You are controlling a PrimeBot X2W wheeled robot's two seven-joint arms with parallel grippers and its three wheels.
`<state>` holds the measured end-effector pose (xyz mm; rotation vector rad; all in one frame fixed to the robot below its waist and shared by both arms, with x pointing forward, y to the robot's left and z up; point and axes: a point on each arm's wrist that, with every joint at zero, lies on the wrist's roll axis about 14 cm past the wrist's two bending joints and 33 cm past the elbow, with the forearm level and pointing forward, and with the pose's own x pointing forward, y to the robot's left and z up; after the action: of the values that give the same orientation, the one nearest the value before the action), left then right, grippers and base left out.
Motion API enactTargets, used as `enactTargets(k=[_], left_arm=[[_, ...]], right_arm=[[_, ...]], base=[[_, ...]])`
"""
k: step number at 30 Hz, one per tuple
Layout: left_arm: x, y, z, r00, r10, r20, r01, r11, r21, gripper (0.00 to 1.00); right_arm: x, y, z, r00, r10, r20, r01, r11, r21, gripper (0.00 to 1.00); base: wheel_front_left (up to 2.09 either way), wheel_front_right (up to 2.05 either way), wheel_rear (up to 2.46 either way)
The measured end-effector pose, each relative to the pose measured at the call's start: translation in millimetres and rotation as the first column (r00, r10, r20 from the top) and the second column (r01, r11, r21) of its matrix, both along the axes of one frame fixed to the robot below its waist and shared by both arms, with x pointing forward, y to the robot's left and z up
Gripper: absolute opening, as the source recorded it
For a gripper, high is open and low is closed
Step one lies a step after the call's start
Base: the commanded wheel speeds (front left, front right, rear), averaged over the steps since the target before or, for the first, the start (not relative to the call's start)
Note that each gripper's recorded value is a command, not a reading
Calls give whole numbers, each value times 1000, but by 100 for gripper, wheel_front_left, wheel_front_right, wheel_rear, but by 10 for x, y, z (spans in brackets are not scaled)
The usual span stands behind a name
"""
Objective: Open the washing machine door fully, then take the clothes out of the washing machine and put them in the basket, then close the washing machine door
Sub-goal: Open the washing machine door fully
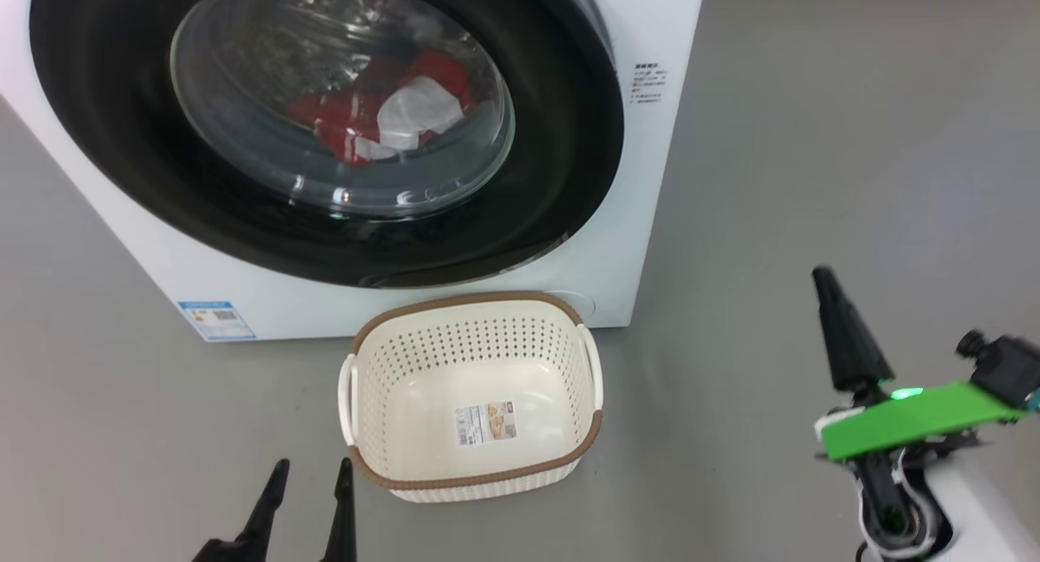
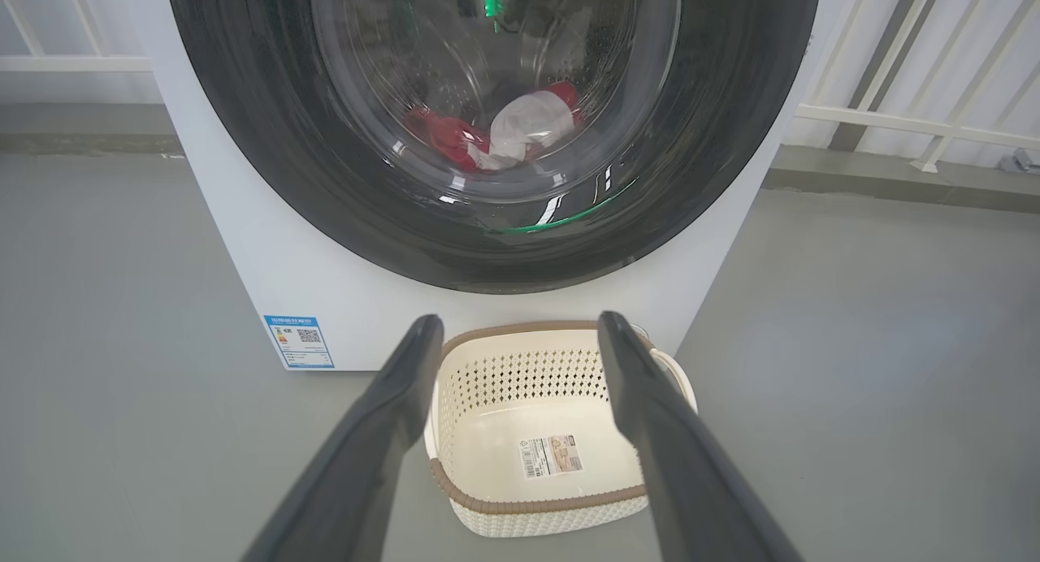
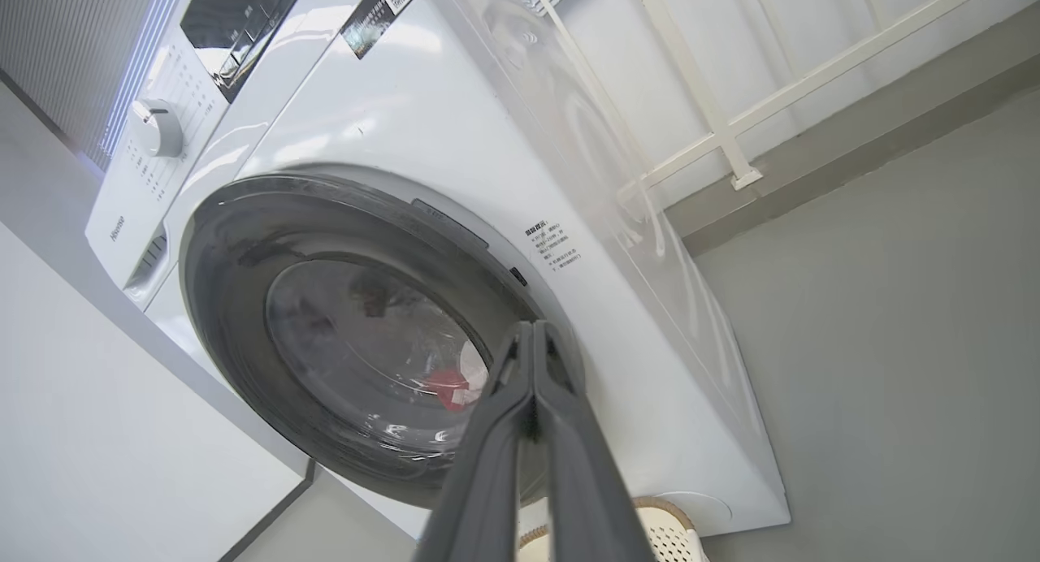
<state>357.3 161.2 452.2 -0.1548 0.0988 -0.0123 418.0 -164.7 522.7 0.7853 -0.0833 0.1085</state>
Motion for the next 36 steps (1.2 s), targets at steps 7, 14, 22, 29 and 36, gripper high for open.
enactTargets(k=[7, 14, 22, 29, 36], left_arm=[[80, 30, 17, 1000, 16, 5, -16, 1000, -3, 100], [220, 37, 8, 1000, 26, 4, -26, 1000, -1, 100], [334, 32, -66, 999, 33, -15, -33, 999, -13, 100], [443, 57, -126, 998, 49, -30, -49, 999, -18, 100], [514, 49, -213, 997, 51, -52, -52, 998, -18, 100]], right_arm=[[343, 164, 307, 995, 75, 60, -85, 980, 181, 0], [724, 230, 538, 985, 145, 90, -166, 935, 314, 0], [1097, 370, 668, 961, 259, 94, -273, 857, 437, 0], [1383, 448, 649, 930, 360, 76, -347, 790, 506, 0], [1656, 474, 520, 900, 433, 46, -376, 720, 583, 0]], base=[[0, 0, 0], [0, 0, 0], [0, 0, 0], [0, 0, 0], [0, 0, 0]])
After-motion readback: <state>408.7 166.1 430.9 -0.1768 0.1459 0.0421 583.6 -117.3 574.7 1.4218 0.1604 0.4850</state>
